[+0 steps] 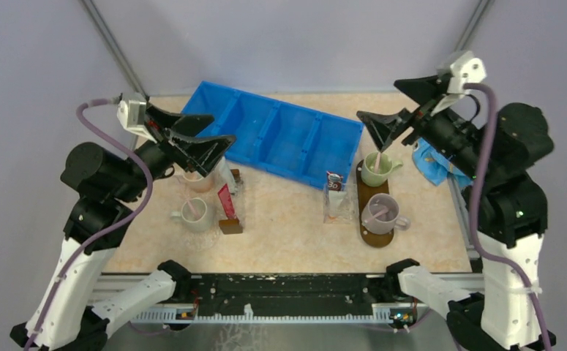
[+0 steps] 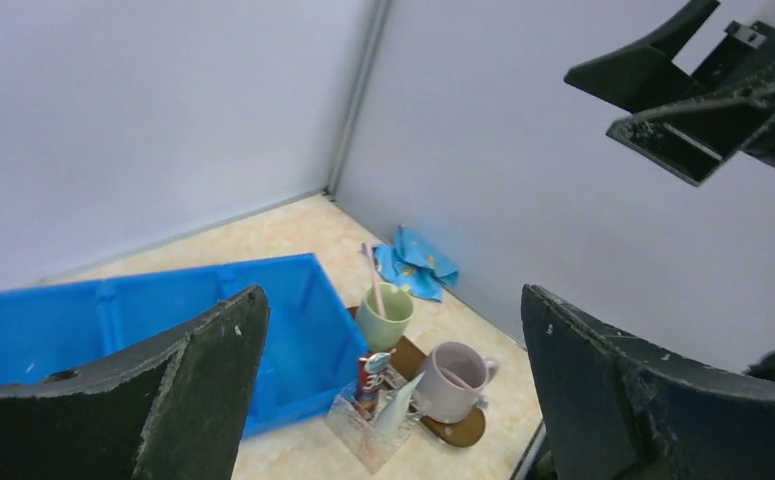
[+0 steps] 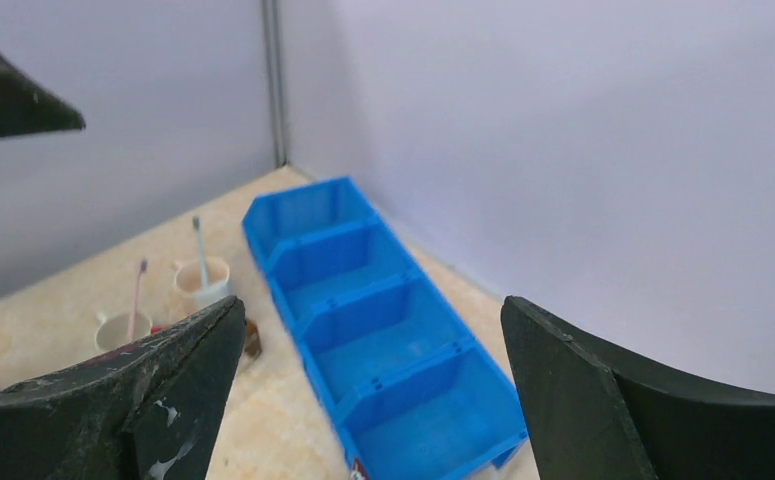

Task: Prepare toiletry sets of a toothbrush and toothpaste on the tray
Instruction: Reset both arms

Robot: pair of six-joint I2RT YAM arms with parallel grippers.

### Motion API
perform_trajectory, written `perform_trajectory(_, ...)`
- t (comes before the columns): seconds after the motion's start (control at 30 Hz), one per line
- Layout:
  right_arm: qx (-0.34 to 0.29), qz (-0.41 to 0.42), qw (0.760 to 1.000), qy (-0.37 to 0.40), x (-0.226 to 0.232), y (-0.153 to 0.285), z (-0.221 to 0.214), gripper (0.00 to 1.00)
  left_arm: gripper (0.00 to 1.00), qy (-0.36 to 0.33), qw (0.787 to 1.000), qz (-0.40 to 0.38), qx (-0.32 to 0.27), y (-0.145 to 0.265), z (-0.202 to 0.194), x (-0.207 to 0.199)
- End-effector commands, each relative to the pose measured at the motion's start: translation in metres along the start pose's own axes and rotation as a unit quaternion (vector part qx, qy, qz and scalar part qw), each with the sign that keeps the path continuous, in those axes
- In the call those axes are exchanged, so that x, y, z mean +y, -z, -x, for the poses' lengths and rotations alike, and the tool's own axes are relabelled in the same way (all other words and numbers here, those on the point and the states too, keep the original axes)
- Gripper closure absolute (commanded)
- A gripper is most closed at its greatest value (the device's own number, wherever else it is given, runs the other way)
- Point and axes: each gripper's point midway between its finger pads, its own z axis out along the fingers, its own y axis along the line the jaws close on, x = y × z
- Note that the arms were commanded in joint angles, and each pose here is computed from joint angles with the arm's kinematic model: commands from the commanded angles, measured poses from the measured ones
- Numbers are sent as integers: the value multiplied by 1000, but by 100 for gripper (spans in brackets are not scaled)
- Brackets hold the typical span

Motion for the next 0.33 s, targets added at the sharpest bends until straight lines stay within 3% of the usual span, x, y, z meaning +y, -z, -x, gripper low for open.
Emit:
perform_trajectory(0.0, -24, -94, 994, -39, -24, 20, 30, 1, 1, -22, 995, -95, -9, -2, 26, -40)
perform_trajectory(0.3, -49, -77, 995, -31, -14, 31, 57, 1, 1, -32, 993, -110, -24, 5, 46, -53)
